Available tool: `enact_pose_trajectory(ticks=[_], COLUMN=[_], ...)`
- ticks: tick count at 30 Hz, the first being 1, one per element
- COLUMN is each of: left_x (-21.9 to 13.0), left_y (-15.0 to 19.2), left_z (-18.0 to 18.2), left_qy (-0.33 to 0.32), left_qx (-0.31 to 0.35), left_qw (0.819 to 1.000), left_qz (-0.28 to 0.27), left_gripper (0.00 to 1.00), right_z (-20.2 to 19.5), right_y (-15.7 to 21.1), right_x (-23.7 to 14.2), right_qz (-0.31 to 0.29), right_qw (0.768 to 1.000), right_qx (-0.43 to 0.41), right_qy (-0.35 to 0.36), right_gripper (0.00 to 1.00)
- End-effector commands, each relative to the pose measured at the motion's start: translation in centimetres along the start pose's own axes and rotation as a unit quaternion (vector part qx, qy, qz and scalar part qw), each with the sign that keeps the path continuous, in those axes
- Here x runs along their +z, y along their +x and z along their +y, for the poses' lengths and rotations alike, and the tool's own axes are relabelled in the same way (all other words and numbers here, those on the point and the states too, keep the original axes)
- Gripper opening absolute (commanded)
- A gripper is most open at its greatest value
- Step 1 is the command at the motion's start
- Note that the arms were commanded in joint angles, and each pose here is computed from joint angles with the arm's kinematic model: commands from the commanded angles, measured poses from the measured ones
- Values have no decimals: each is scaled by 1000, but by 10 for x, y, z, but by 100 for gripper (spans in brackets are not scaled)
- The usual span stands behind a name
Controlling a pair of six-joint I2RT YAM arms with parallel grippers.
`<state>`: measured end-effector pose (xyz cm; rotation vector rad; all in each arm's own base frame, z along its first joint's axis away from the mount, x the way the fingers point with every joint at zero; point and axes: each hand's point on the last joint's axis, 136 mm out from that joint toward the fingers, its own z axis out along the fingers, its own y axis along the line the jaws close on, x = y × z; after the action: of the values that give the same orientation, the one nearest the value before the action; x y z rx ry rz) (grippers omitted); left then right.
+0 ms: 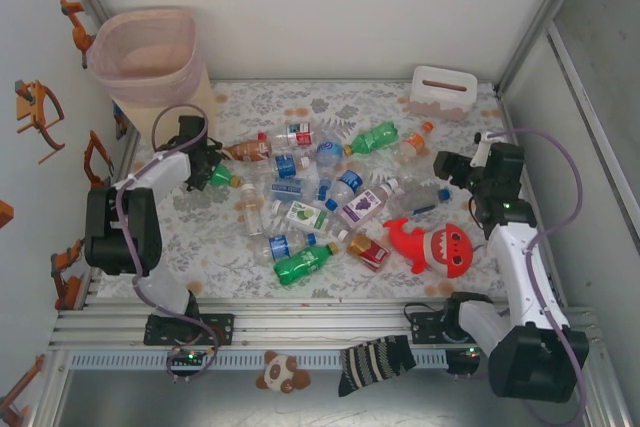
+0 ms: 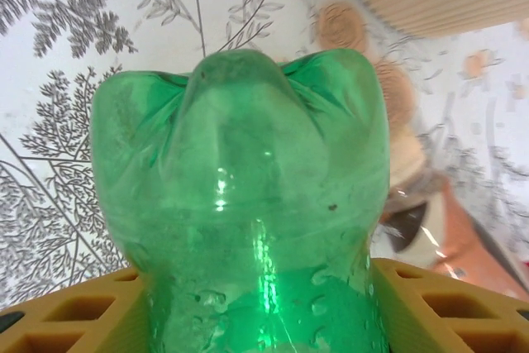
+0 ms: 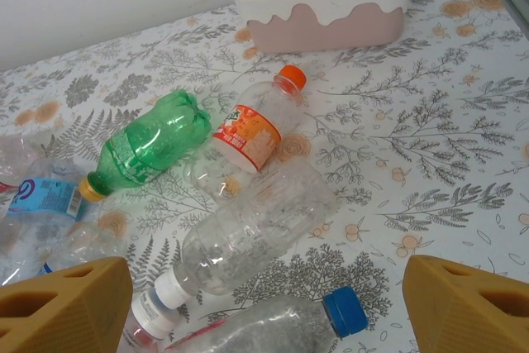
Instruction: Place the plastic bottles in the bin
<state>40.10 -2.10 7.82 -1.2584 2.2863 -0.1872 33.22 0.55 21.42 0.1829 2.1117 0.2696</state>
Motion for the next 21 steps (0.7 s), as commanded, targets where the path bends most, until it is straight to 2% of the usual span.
enact_pose_trajectory(ticks=[1,6,10,16,21], left_x=[-28,-75,-125,-204,-248], left_y=[-11,-26,-43,-62,-85], left_z=[0,-14,-36,-86,-119], left_qy=[19,70,139,247,271], left_qx=[39,107,164,284,352], left_qw=[999,990,972,913,870], left_qz=[-22,-52,-97,-160,-216], left_gripper=[55,53,50,47,46], right_z=[4,6,7,9,12], right_y=[-9,-14,-19,-25,-31], right_x=[-9,-13,-18,-22,-23], right_qz=[-13,-20,-26,-33,-36], right_qw=[1000,1000,1000,999,999], right_qx=[-10,-11,-12,-15,-17], right_qy=[2,0,0,-1,-4], right_gripper=[84,84,84,84,84])
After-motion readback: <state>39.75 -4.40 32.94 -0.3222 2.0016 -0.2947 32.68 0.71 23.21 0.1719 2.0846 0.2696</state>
